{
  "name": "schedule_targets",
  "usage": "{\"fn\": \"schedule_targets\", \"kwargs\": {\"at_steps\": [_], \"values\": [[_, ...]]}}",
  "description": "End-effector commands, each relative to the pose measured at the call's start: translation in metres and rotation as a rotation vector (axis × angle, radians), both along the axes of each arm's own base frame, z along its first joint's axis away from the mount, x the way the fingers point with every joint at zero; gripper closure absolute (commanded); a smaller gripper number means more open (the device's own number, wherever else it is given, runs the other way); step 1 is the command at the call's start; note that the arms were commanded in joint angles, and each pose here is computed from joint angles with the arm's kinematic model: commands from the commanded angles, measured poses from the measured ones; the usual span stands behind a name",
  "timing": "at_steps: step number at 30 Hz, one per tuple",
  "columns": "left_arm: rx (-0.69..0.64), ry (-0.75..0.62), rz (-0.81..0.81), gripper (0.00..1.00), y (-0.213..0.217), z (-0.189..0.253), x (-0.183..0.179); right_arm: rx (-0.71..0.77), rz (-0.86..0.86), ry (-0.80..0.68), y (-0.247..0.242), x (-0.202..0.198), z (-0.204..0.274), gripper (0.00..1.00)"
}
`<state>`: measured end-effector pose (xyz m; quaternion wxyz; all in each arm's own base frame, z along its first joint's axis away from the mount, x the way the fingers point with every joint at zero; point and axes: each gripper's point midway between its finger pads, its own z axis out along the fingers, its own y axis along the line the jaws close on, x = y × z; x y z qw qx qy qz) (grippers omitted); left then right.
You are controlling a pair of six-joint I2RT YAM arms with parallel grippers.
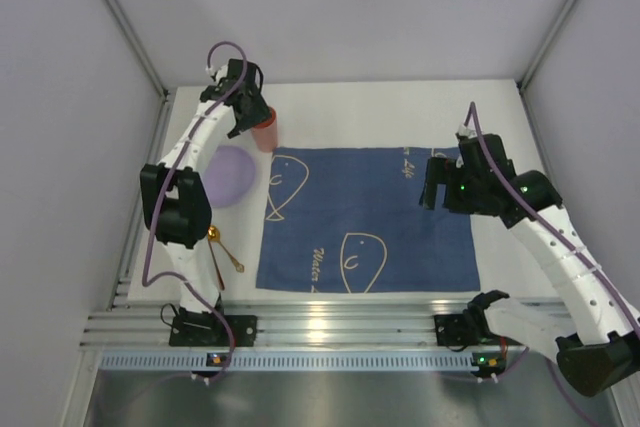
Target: Set the dinner table for one person
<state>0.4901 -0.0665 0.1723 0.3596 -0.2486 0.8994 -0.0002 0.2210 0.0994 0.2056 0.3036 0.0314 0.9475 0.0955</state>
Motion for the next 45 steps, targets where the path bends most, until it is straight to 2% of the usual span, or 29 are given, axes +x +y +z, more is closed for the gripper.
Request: {"fn": "schedule_targets", "kwargs": {"at_steps": [1,5,8,9,10,13,16,17,18,21,23,25,27,34,38,45], "values": [[-0.046,-0.098,-0.041,0.24,-0.009,0.018,0.029,-0.034,-0.049,-0.015,-0.012,-0.006,0.002,0.0],[-0.015,-0.066,-0.028,0.28,0.0,0.005,0.039,-0.085,-0.067,0.002,-0.019,-0.002,0.0,0.0],[-0.004,-0.043,-0.017,0.44,0.01,-0.007,0.042,-0.094,-0.072,0.01,-0.019,0.003,-0.002,0.0],[-0.002,-0.038,-0.01,0.54,0.015,-0.009,0.043,-0.088,-0.071,0.007,-0.017,0.005,-0.001,0.0],[-0.001,-0.027,-0.009,0.7,0.017,-0.015,0.044,-0.085,-0.064,0.017,-0.014,0.008,-0.003,0.0],[0.0,0.004,-0.035,0.85,0.021,-0.027,0.046,-0.067,-0.035,0.018,-0.005,0.017,-0.001,0.0],[-0.024,0.013,-0.081,0.9,0.015,-0.031,0.049,-0.047,-0.013,0.007,0.005,0.03,0.005,0.0],[-0.025,0.003,-0.099,0.98,0.013,-0.027,0.052,-0.044,-0.008,0.007,0.007,0.033,0.006,0.0],[-0.029,-0.001,-0.113,1.0,0.011,-0.025,0.053,-0.041,0.004,0.0,0.01,0.037,0.008,0.0],[-0.059,-0.037,-0.169,1.0,0.001,-0.006,0.058,-0.015,0.046,-0.025,0.023,0.053,0.021,0.0],[-0.106,-0.086,-0.234,1.0,-0.013,0.017,0.059,0.048,0.102,-0.064,0.043,0.068,0.042,0.0],[-0.21,-0.128,-0.358,1.0,-0.04,0.038,0.056,0.143,0.19,-0.111,0.07,0.082,0.071,0.0],[-0.254,-0.124,-0.43,1.0,-0.059,0.044,0.049,0.217,0.224,-0.15,0.091,0.099,0.094,0.0],[-0.209,-0.053,-0.644,1.0,-0.122,0.056,-0.01,0.318,0.29,-0.172,0.136,0.128,0.128,0.0],[-0.167,-0.019,-0.739,1.0,-0.169,0.059,-0.054,0.336,0.316,-0.157,0.151,0.128,0.128,0.0],[-0.175,-0.054,-0.799,1.0,-0.216,0.088,-0.104,0.25,0.269,-0.037,0.143,0.115,0.073,0.0]]}}
